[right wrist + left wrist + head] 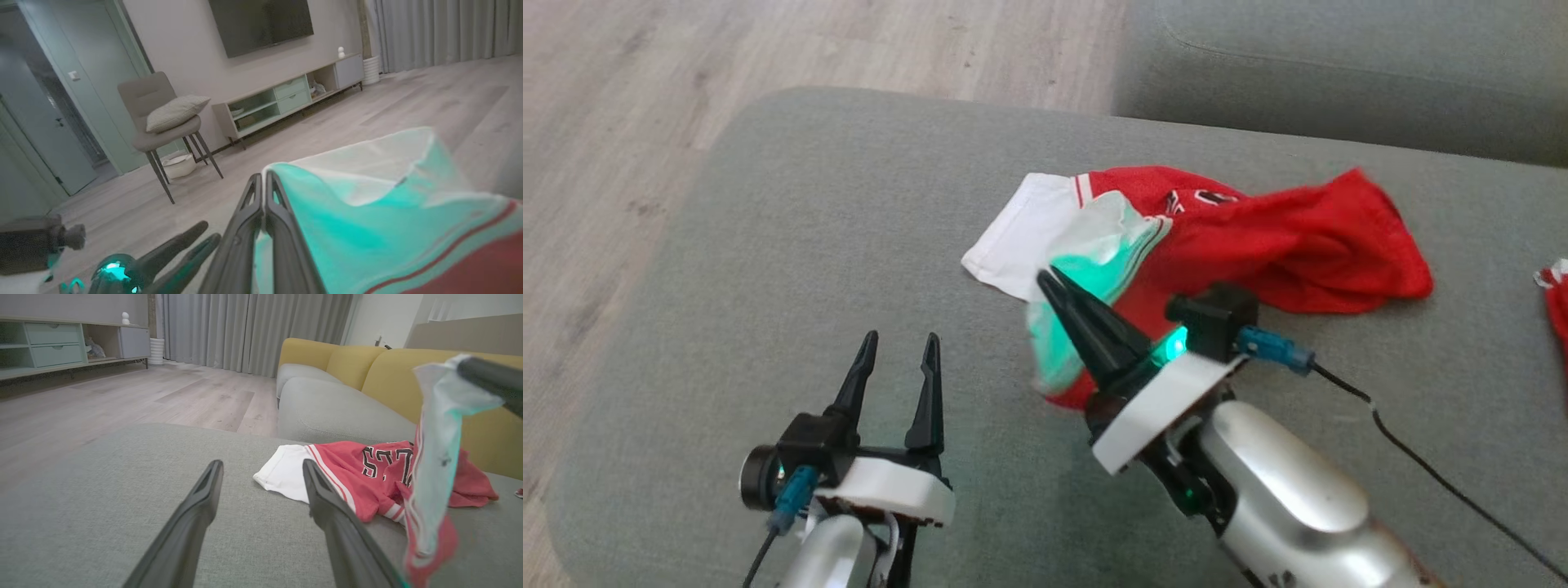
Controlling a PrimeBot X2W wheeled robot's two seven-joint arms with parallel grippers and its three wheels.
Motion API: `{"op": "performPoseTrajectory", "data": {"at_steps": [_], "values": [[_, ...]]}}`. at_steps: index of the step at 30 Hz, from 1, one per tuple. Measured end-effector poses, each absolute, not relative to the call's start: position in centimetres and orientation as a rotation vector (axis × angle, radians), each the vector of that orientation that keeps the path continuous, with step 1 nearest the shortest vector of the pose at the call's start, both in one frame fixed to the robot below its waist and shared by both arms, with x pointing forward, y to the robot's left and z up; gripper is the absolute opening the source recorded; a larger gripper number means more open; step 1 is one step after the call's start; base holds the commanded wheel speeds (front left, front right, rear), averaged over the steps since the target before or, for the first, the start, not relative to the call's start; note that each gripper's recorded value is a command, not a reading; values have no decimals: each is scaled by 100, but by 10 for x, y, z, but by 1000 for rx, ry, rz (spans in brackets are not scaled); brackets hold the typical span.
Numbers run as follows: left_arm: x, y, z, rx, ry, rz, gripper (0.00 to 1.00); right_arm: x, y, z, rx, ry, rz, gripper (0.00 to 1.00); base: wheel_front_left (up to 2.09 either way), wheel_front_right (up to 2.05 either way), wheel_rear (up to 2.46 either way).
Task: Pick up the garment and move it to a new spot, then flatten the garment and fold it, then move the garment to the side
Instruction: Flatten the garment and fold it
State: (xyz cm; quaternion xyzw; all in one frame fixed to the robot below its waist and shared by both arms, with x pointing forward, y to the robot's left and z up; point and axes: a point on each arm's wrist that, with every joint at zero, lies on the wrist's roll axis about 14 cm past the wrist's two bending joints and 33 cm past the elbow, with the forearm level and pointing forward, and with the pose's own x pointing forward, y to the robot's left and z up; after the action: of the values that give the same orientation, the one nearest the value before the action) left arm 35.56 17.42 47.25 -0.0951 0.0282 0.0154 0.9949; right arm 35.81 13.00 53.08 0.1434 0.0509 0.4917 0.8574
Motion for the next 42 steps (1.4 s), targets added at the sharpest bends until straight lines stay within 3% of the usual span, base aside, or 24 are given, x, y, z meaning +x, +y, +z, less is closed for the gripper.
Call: {"op": "performPoseTrajectory", "data": {"at_steps": [9,10,11,18,28,36,42], "values": [[342,191,471,-187,56,93,100,342,162,569,377,7,1164,0,0,0,0],[342,192,471,-187,53,94,100,340,163,569,381,4,1170,45,0,0,0],[342,192,472,-188,51,96,100,337,164,569,381,7,1177,98,0,0,0],[349,189,476,-179,37,82,100,336,146,581,350,-86,1133,100,0,0,0],[357,169,482,-172,19,13,100,382,46,578,257,-194,758,100,0,0,0],[363,156,477,-174,38,-25,100,403,-70,519,150,-89,384,100,0,0,0],[367,146,467,-182,73,-52,100,404,-101,485,140,23,280,100,0,0,0]]}}
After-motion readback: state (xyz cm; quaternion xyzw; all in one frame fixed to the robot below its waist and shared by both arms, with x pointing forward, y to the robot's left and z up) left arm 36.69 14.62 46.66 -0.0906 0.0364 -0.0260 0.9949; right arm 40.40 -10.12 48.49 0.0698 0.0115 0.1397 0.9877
